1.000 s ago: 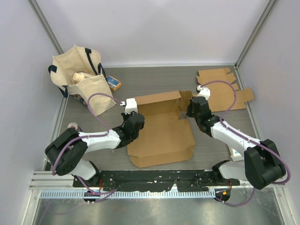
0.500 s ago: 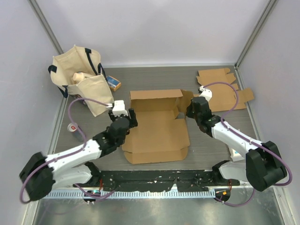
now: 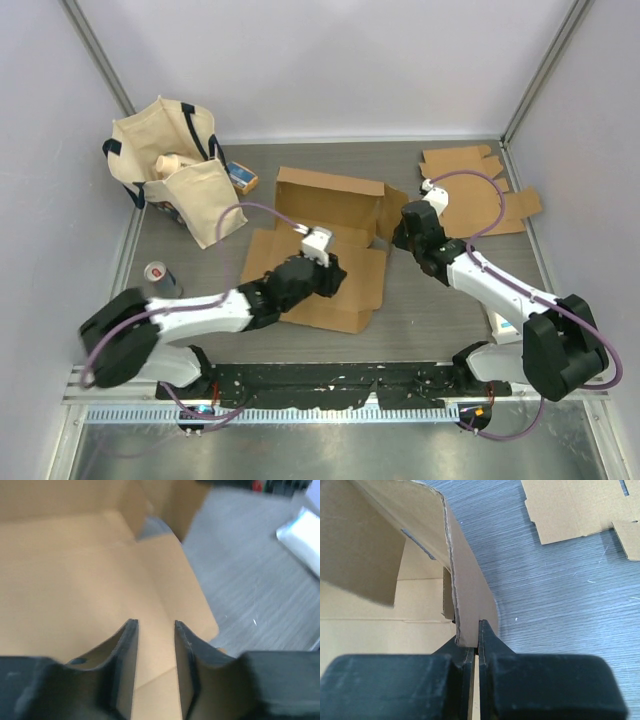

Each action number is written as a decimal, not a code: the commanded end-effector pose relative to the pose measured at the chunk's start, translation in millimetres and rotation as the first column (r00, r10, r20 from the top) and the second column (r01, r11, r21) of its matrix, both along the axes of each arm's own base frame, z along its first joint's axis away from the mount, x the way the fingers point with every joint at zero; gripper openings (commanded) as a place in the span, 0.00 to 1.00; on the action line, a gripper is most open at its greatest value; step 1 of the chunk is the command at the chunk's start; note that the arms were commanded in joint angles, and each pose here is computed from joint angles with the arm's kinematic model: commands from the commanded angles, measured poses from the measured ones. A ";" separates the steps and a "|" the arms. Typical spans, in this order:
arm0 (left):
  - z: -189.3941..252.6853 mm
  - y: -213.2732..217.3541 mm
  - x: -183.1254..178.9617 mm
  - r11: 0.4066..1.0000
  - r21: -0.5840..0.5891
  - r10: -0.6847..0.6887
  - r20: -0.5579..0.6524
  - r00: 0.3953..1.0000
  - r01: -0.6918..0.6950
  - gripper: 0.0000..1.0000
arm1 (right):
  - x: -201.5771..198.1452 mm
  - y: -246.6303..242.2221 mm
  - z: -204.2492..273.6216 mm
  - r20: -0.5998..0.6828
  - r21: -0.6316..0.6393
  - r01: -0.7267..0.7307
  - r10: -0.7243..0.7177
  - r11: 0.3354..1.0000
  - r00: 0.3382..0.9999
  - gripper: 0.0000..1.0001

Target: Fold the paper box

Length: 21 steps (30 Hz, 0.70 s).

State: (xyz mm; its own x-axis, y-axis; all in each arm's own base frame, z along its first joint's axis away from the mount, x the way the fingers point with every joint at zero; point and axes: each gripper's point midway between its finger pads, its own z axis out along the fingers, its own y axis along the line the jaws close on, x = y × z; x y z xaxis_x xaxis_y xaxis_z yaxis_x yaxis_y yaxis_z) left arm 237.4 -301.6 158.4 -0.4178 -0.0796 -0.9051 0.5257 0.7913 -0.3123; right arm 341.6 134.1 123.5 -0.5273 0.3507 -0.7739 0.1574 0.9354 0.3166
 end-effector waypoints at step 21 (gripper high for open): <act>-33.5 -111.7 16.8 0.963 -0.227 -0.169 -0.078 0.982 0.148 0.08 | 11.4 19.1 40.5 0.069 -0.005 0.003 -0.003 1.000 0.998 0.04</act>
State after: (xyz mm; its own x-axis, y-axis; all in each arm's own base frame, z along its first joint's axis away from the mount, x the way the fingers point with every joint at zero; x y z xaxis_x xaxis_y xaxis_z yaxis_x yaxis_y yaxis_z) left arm 262.4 -397.6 51.7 -0.5748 -0.1363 -0.8068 0.4875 0.7349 -0.4715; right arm 337.5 150.0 138.5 -0.5484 0.3295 -0.7686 0.1505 0.9430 0.2969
